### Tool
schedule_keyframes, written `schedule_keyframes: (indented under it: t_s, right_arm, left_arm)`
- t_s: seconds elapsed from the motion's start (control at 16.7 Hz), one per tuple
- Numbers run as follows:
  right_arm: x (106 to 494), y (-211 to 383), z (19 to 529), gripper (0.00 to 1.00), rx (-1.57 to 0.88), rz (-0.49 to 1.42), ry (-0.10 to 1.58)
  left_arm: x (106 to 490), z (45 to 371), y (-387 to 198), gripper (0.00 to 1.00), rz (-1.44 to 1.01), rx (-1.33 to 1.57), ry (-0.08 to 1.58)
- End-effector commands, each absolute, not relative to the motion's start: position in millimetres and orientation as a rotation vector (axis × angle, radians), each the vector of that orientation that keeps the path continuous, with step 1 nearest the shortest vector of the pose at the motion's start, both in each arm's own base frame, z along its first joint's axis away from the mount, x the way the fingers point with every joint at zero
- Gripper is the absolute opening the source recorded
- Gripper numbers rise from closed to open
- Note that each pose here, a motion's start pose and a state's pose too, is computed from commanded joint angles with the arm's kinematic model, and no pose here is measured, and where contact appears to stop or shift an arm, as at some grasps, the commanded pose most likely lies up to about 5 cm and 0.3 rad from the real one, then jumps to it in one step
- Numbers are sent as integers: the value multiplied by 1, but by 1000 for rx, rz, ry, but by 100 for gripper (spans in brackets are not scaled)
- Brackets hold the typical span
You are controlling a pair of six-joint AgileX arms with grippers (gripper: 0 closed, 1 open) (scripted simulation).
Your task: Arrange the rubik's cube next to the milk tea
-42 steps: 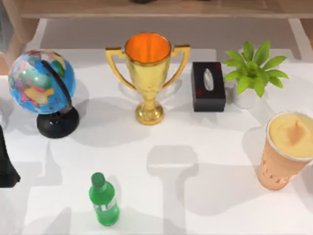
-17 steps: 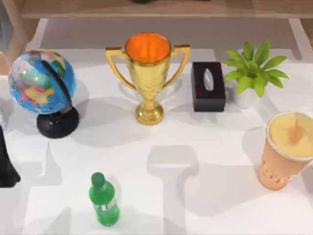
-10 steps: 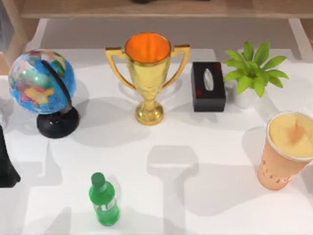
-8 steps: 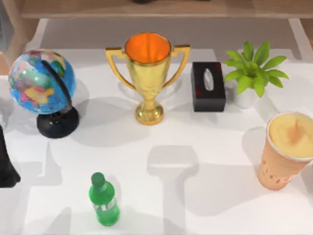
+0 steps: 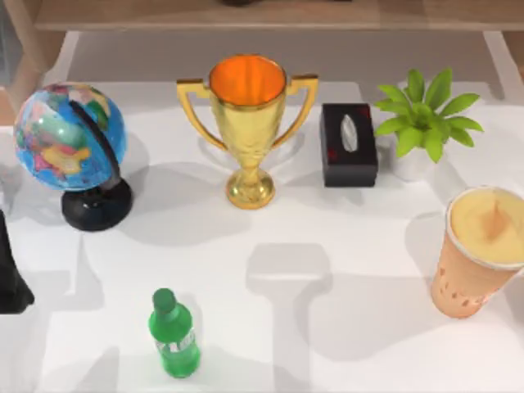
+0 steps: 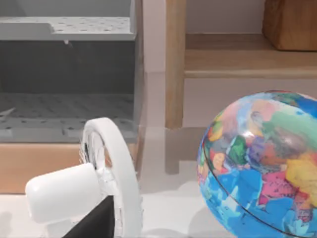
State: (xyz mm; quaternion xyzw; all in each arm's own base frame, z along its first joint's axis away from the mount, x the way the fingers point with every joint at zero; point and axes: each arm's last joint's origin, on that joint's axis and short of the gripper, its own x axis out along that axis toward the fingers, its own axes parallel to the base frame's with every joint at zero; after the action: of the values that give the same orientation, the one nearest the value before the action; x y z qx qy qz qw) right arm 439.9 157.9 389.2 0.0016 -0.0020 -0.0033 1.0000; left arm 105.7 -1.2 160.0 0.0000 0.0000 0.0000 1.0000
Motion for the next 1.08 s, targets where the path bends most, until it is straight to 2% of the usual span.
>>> schedule_keyframes:
  t_s: [0.6, 0.84, 1.08]
  right_arm:
    - [435, 158, 406, 0, 19, -4, -15]
    - [392, 183, 439, 0, 133, 112, -1]
    - [337, 228, 433, 0, 226, 302, 246]
  left_arm:
    - [106, 160, -1, 100, 0, 0, 0]
    - [106, 160, -1, 100, 0, 0, 0]
    - [106, 160, -1, 100, 0, 0, 0]
